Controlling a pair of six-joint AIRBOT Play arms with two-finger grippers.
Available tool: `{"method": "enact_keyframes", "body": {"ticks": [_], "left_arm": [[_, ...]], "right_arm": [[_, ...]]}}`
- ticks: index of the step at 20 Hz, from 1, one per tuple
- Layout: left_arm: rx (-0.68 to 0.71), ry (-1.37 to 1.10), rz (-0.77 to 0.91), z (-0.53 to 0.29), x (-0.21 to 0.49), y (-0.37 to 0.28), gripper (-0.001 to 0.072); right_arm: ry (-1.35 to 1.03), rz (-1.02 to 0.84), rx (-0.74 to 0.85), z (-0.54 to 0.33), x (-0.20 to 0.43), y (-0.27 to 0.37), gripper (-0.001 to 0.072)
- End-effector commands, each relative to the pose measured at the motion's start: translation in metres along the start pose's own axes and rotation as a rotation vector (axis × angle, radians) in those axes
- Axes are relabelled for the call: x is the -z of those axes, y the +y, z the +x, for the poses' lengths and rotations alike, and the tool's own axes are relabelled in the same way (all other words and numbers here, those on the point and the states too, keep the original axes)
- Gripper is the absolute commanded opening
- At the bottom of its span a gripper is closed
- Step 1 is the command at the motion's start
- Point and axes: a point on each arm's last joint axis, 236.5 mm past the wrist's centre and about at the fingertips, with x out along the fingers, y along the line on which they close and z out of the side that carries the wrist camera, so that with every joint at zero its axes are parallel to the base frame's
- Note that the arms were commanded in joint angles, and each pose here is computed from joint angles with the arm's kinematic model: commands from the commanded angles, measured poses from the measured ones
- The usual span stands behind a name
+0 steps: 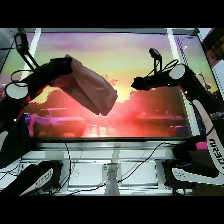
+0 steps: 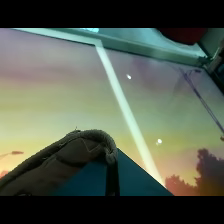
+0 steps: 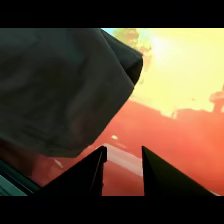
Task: Fold the clothes and pants, and hang the long-sleeved shirts on hangers.
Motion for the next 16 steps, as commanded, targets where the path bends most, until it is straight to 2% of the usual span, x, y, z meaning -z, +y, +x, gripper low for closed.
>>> {"method": "enact_keyframes", "body": {"ticks": [1,7,9,11,12,13,15,16], "left_arm": [[0.005,-0.065,0.013,-0.008,-0.025,-0.009,0.0024],[-0.021,-0.023,0.012,0.010,-0.007,0.004,0.0024],[-0.031,-0.022,-0.002,0.014,-0.004,0.008,0.0024],[-0.030,-0.019,-0.001,0.015,-0.003,0.008,0.0024],[-0.030,-0.019,-0.001,0.015,-0.003,0.008,0.0024],[-0.031,-0.019,-0.001,0.015,-0.003,0.008,0.0024],[-0.030,-0.019,-0.002,0.015,-0.003,0.008,0.0024],[-0.026,-0.017,-0.001,0.015,-0.002,0.006,0.0025]], "right_arm": [[-0.003,0.113,-0.069,0.015,0.013,0.005,0.0278],[0.141,0.077,-0.127,0.035,0.062,0.037,0.0278],[0.165,0.024,-0.150,0.041,0.074,0.058,0.0279],[0.167,-0.145,-0.179,0.050,0.085,0.084,0.0295],[0.162,-0.235,-0.183,0.055,0.091,0.095,0.0391],[0.153,-0.332,-0.182,0.061,0.097,0.107,0.0447],[0.101,-0.487,-0.152,0.073,0.101,0.126,0.0643],[0.059,-0.554,-0.129,0.078,0.098,0.135,0.0693]]}}
